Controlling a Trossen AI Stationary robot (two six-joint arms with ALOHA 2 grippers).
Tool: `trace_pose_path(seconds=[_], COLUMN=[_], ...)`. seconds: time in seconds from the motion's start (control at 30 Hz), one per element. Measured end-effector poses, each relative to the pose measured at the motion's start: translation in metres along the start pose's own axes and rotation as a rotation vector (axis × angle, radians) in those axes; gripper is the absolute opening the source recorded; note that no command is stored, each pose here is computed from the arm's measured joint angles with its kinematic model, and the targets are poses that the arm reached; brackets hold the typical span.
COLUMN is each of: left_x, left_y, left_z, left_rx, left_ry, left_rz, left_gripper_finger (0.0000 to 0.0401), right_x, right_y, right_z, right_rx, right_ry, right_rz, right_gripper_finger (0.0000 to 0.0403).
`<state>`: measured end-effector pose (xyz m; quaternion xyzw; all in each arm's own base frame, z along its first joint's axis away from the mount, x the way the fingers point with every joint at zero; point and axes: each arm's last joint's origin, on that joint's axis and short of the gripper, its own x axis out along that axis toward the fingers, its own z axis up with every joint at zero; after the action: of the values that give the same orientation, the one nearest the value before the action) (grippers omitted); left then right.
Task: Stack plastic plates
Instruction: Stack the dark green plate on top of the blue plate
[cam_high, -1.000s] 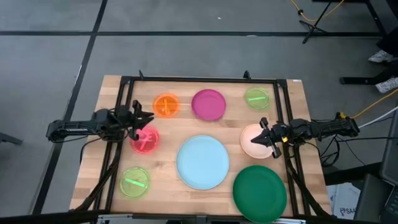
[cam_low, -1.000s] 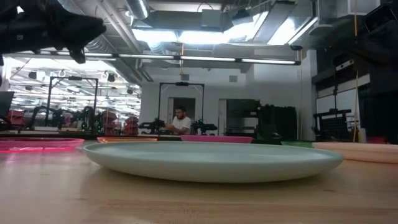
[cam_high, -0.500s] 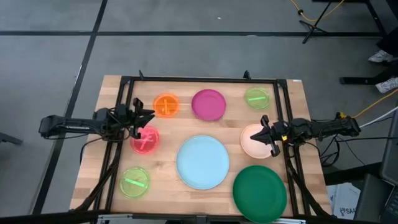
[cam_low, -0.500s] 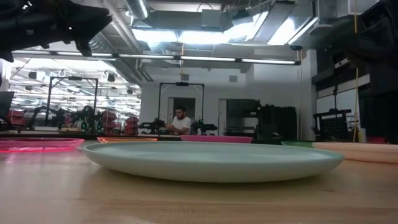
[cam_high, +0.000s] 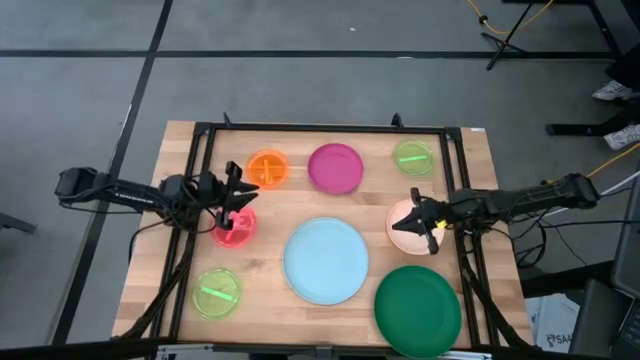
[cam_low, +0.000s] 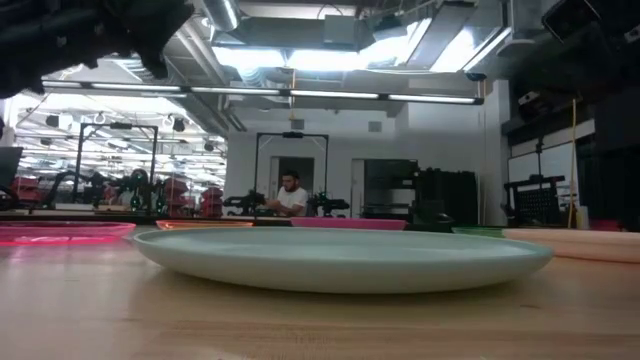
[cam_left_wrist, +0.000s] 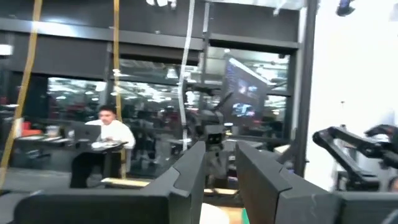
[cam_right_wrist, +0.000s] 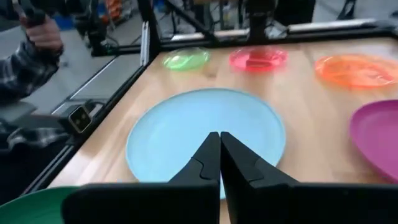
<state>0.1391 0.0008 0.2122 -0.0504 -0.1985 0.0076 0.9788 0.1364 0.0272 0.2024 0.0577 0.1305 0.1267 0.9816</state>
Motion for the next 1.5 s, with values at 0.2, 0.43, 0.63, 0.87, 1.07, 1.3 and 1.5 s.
trace_pose_path(seconds=[0.2, 0.43, 0.63, 0.87, 1.07, 1.3, 1.5], left_x=[0.023, 0.047, 0.055, 0.056, 0.057, 0.057, 0.057], left_y=[-0.012, -0.021, -0.023, -0.023, -0.023, -0.022, -0.019], left_z=[0.004, 0.005, 0.005, 0.007, 0.008, 0.008, 0.008], left_rx=[0.001, 0.024, 0.023, 0.024, 0.014, 0.012, -0.021], left_ry=[0.074, 0.144, 0.151, 0.144, 0.128, 0.126, 0.127], left_rz=[-0.082, -0.112, -0.118, -0.118, -0.110, -0.062, 0.052], left_gripper_finger=[0.0082, 0.0082, 0.0082, 0.0082, 0.0082, 0.0082, 0.0082], right_x=[0.009, 0.019, 0.026, 0.039, 0.050, 0.062, 0.064], right_y=[0.003, 0.025, 0.042, 0.054, 0.053, 0.054, 0.053], right_z=[0.016, 0.031, 0.033, 0.021, 0.010, -0.008, -0.020], right_rx=[0.008, -0.038, -0.065, 0.037, 0.054, 0.123, 0.139], right_ry=[0.109, 0.221, 0.363, 0.506, 0.574, 0.714, 0.831], right_rz=[0.013, 0.045, 0.022, 0.093, 0.037, 0.031, 0.044], right_gripper_finger=[0.0001, 0.0001, 0.0001, 0.0001, 0.0001, 0.0054, 0.0129])
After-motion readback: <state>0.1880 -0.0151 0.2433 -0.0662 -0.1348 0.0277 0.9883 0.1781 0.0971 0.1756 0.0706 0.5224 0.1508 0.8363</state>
